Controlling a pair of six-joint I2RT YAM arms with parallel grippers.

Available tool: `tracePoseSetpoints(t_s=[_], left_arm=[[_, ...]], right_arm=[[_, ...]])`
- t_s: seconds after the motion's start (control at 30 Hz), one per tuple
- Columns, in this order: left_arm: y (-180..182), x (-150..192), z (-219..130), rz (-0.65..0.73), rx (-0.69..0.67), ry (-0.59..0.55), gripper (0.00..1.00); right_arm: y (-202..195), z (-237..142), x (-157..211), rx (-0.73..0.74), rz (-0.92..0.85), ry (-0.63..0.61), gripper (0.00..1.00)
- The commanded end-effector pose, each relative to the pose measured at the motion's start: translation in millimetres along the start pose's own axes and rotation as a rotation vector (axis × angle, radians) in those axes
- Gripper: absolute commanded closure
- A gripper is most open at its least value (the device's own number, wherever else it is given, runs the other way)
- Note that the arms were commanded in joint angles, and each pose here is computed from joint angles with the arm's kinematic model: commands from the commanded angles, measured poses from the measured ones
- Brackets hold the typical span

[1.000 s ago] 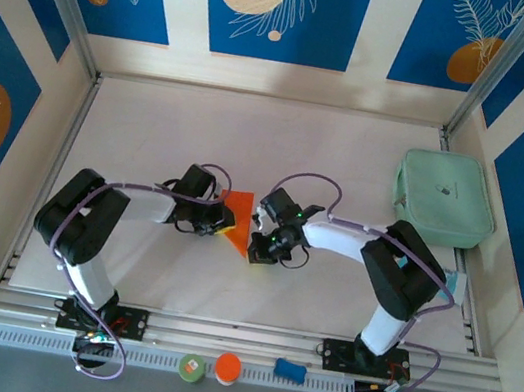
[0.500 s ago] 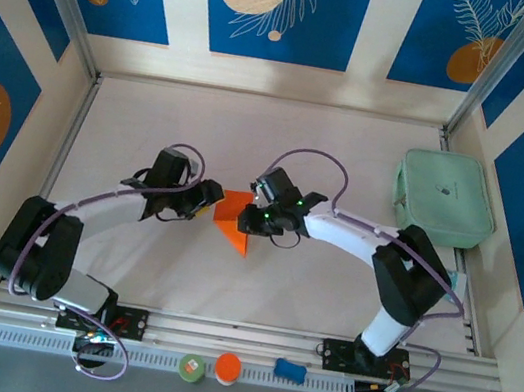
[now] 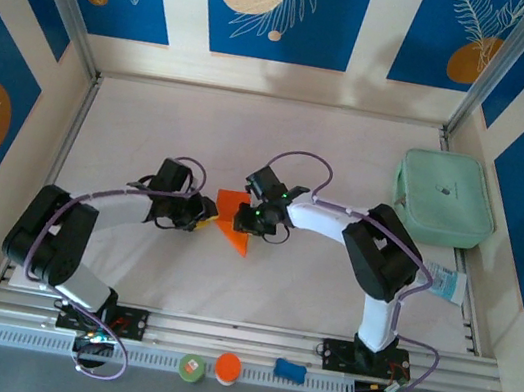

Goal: Fold a paper plane with a square sheet of paper (pick it up from the middle)
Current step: Third fold the triangle at the center of the table, then fourth fold the wing at the center of the table.

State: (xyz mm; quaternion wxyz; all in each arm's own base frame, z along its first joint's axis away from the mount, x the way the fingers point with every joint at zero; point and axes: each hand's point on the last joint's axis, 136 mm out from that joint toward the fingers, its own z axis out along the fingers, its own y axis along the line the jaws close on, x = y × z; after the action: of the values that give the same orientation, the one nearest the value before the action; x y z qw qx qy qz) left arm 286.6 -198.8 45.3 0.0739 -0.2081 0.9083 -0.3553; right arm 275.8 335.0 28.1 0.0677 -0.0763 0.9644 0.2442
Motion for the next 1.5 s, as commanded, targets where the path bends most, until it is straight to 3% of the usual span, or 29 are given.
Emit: tracePoseSetpoints(t_s=[0.0,0.63,1.47], left_arm=[[-2.0,2.6,4.6,-0.008,0.024,0.034,0.69],[-4.8,4.5,18.6,-0.004,0.050,0.082,0.77],[-22.9,-1.6,31.4,0.092,0.128,0.113,0.78]], right_arm=[[-10.8,5.5,5.6,0.037,0.039,0.032,0.80],[-23.1,14.4,13.0,0.050,0.074,0.068,0.81],[-31.8,14.7,13.7,0.054,0.082,0.071,0.83]])
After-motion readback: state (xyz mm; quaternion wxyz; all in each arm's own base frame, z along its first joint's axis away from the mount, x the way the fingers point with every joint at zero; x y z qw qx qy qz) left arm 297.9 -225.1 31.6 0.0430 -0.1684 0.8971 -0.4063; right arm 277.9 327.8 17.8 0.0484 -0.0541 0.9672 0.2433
